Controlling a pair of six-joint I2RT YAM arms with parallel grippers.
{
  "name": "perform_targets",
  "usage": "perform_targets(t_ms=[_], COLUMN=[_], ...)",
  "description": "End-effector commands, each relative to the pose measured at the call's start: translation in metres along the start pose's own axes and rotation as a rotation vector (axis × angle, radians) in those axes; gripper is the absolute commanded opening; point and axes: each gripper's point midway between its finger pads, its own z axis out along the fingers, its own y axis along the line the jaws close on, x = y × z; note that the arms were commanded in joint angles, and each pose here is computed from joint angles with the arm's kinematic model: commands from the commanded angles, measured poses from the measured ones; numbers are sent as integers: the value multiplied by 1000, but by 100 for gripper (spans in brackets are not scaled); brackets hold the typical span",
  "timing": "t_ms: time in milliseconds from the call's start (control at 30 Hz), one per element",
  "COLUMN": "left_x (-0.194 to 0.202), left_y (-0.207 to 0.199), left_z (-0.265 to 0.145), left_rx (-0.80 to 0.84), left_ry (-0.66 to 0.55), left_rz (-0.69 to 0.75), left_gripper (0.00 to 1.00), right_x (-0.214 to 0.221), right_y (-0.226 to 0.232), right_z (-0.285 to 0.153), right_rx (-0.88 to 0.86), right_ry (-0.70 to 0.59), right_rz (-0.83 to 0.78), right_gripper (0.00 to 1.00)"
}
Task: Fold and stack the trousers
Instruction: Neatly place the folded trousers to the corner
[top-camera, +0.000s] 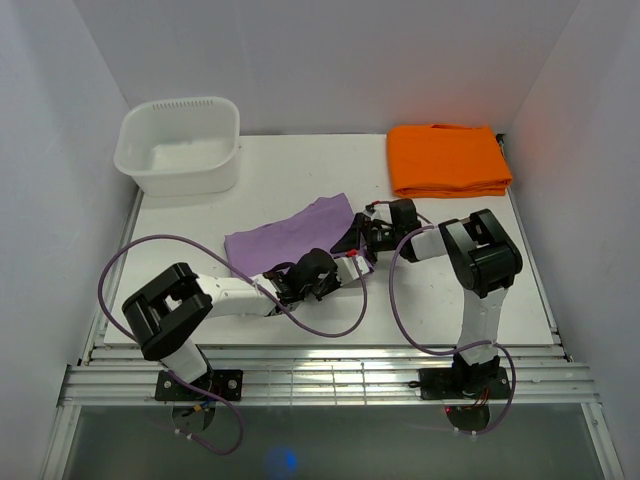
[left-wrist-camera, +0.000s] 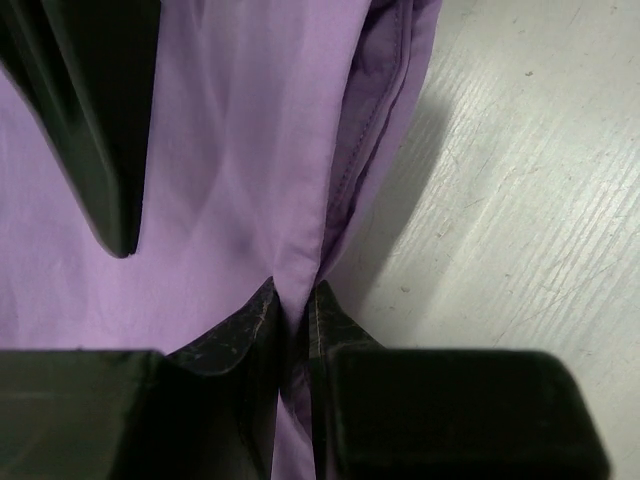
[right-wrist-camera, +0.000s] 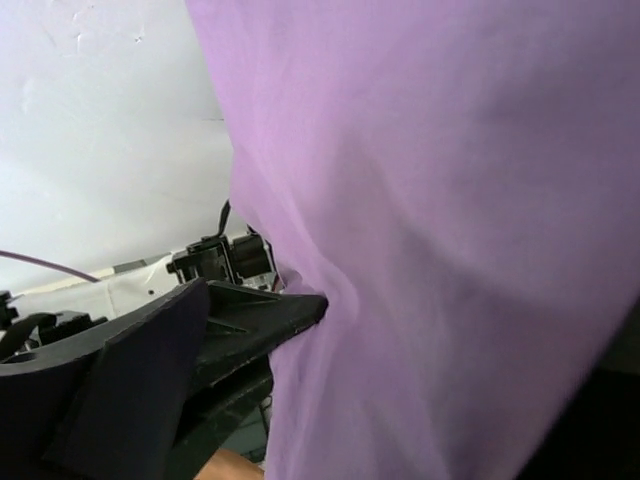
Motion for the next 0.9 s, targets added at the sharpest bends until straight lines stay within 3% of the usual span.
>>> perform_targets(t_ms=[0, 33, 100, 133, 167, 200, 233, 367, 467, 500, 567, 667, 867], left_x=[-25, -24, -24, -23, -21, -20, -19, -25, -27, -25, -20, -3, -21], left_y=[5, 5, 6, 6, 6, 5, 5, 28, 44, 53, 61, 78, 80], left_z=[-2, -2, -4, -5, -6, -7, -11, -36, -65, -71, -85, -92, -81], left_rx=[1, 0, -3, -3, 1, 6, 10, -53, -71, -86, -92, -128, -87], left_ry=[-66, -66, -68, -65, -58, -53, -41, -46, -48, -40, -19, 15, -78], left_rz=[-31, -34, -29, -26, -21, -14, -4, 9, -12, -29, -46, -115, -165], left_gripper=[0, 0, 0, 0, 0, 4, 19, 53, 64, 64, 64, 65, 71], right_x=[-11, -10, -10, -10, -10, -10, -16, -44, -84, -85, -106, -120, -93], right_y=[8, 6, 7, 8, 9, 11, 19, 40, 64, 47, 62, 59, 18], right_z=[8, 8, 6, 6, 5, 4, 2, -13, -27, -35, -45, -58, -42], right_rx=[-20, -13, -11, -10, -13, -16, -23, 11, 84, 201, 265, 345, 281], right_ry=[-26, -25, -25, -23, -22, -22, -31, -64, -120, -92, -122, -108, 8], right_rz=[-56, -46, -71, -75, -92, -102, -124, -257, -530, -601, -718, -773, -655], right_gripper=[80, 66, 51, 37, 30, 22, 9, 8, 8, 8, 8, 8, 8])
